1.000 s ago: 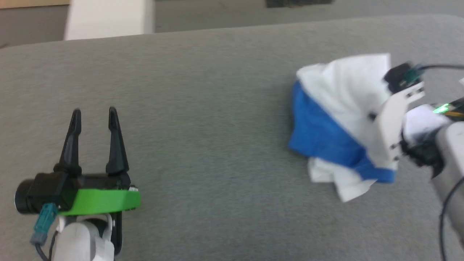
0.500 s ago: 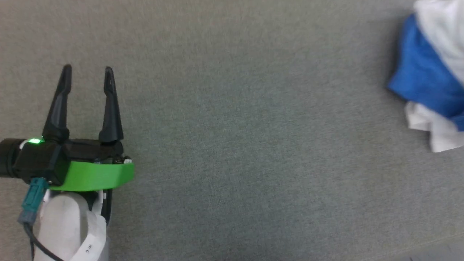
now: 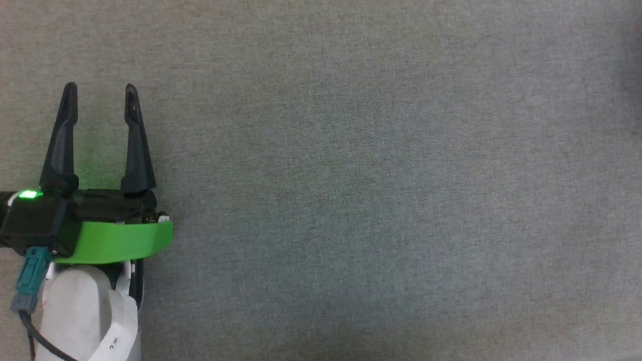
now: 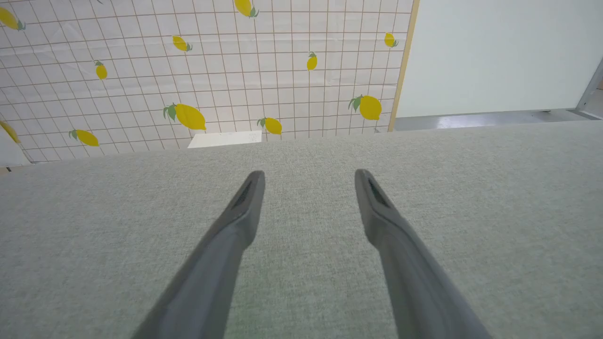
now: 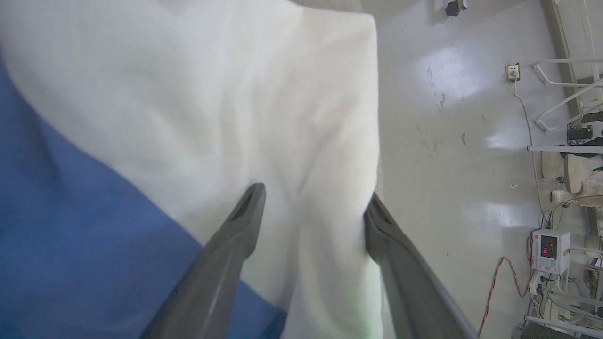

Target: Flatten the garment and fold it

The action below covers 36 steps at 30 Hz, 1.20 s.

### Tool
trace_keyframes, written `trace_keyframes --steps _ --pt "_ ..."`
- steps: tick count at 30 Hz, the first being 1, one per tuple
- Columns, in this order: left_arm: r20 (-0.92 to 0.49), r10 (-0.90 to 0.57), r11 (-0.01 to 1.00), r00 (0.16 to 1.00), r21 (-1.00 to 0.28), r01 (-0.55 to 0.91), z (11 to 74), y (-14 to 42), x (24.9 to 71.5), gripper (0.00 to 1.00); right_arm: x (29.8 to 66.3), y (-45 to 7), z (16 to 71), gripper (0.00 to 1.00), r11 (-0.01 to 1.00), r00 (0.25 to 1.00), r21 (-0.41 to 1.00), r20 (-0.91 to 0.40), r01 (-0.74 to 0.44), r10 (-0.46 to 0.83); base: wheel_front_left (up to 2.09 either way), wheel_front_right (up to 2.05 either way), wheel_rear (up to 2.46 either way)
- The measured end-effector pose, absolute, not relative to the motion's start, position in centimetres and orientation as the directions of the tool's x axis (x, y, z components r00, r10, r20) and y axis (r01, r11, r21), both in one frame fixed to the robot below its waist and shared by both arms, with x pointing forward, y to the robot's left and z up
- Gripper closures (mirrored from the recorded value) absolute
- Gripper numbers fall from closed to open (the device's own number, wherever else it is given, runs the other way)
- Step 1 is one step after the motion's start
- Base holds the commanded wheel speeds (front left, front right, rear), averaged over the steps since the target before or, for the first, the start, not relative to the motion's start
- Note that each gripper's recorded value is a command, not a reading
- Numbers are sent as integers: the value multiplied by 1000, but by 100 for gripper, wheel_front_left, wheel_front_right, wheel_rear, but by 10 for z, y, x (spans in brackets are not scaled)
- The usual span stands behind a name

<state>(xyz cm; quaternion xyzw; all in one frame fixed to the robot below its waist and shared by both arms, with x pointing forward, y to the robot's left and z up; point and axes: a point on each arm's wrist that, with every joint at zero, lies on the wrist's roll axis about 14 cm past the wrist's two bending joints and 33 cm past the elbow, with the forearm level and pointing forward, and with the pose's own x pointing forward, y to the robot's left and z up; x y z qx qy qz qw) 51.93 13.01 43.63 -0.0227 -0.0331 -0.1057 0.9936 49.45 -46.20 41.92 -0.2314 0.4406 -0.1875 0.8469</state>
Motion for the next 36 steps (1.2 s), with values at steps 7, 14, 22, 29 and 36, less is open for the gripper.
trace_keyframes --steps 7,14,22,29,36 --pt "108 -178 982 978 -46 184 464 137 505 0 517 -436 488 0 832 691 -545 -561 106 -456 0 0 0" --pt "166 -128 988 978 -69 141 501 146 485 0 544 -363 595 0 931 937 -343 -266 128 -227 0 0 0" --pt "232 12 997 973 -79 7 543 176 459 0 532 -236 674 0 997 985 -59 157 -57 65 0 0 0" --pt "270 60 996 961 -86 -38 571 188 434 0 489 -177 684 0 974 919 143 379 -175 109 0 0 0" --pt "237 104 992 966 -98 -83 570 199 405 0 442 -164 624 0 951 924 248 373 -186 84 0 0 0"
